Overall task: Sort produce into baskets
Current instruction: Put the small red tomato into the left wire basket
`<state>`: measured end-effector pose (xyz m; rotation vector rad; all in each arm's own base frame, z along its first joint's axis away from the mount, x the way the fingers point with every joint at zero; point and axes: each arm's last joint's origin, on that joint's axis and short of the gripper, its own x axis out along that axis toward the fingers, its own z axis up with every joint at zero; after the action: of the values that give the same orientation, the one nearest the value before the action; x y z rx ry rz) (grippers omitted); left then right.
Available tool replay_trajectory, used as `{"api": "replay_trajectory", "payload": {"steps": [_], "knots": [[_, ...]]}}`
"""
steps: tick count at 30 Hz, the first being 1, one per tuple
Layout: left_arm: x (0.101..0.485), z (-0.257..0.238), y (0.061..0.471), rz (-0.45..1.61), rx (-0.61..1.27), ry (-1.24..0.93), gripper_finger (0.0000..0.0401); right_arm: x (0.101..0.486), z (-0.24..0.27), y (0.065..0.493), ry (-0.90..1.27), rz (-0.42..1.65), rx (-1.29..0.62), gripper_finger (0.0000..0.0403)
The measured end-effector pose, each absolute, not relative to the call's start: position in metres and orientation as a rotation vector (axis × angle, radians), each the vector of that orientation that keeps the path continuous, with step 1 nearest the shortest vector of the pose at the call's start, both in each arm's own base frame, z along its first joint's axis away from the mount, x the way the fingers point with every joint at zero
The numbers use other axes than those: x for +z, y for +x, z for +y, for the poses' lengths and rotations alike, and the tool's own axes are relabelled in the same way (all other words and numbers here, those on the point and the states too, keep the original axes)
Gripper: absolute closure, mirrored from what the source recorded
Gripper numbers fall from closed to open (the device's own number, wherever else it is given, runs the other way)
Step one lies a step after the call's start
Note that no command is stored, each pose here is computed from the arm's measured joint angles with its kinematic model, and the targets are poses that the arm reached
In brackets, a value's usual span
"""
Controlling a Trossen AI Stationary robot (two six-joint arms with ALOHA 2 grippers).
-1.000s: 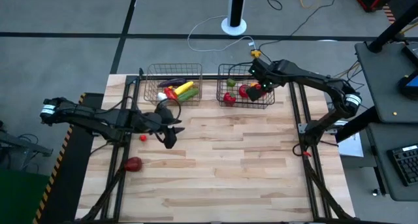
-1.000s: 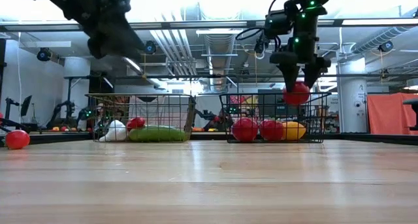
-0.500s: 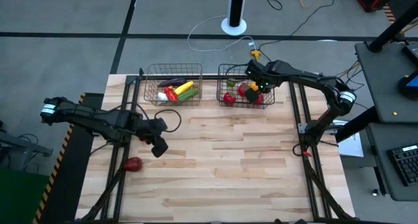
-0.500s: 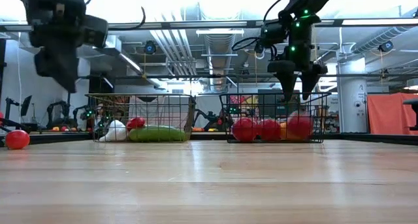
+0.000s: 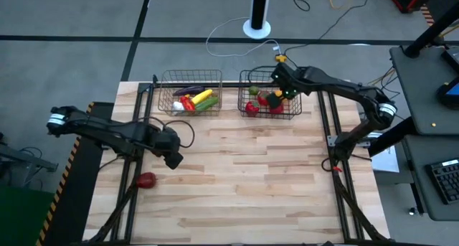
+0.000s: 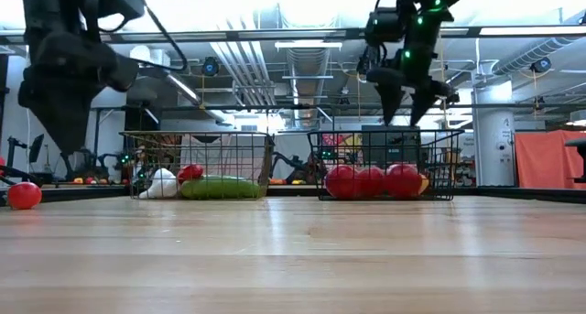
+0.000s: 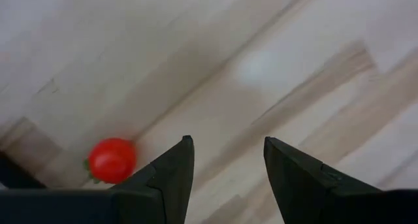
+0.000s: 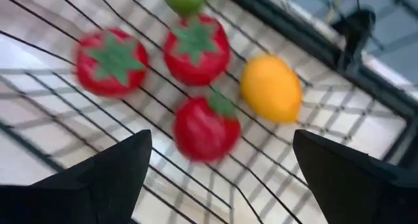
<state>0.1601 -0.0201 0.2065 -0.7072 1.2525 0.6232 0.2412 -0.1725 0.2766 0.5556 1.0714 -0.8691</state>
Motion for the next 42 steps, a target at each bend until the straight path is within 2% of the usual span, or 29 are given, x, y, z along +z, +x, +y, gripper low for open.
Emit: {"api": "replay_trajectory", "payload": {"steps": [5, 11, 24, 42], "knots": [[0.196, -0.021, 0.164, 1.341, 0.690, -0.682, 0.0233, 0.283, -0.164, 0.252, 0.504, 0.998, -0.819, 0.0039], [0.182, -0.020, 0.158, 1.529, 0.844, -0.616, 0.0226, 0.282, -0.155, 0.259, 0.479, 1.009, -0.779, 0.0039], [0.162, -0.019, 0.170, 1.557, 0.987, -0.550, 0.0169, 0.282, -0.150, 0.263, 0.452, 1.007, -0.747, 0.0039], [0.130, -0.011, 0.180, 1.668, 1.228, -0.587, 0.0166, 0.282, -0.137, 0.270, 0.391, 1.025, -0.680, 0.0039]]}}
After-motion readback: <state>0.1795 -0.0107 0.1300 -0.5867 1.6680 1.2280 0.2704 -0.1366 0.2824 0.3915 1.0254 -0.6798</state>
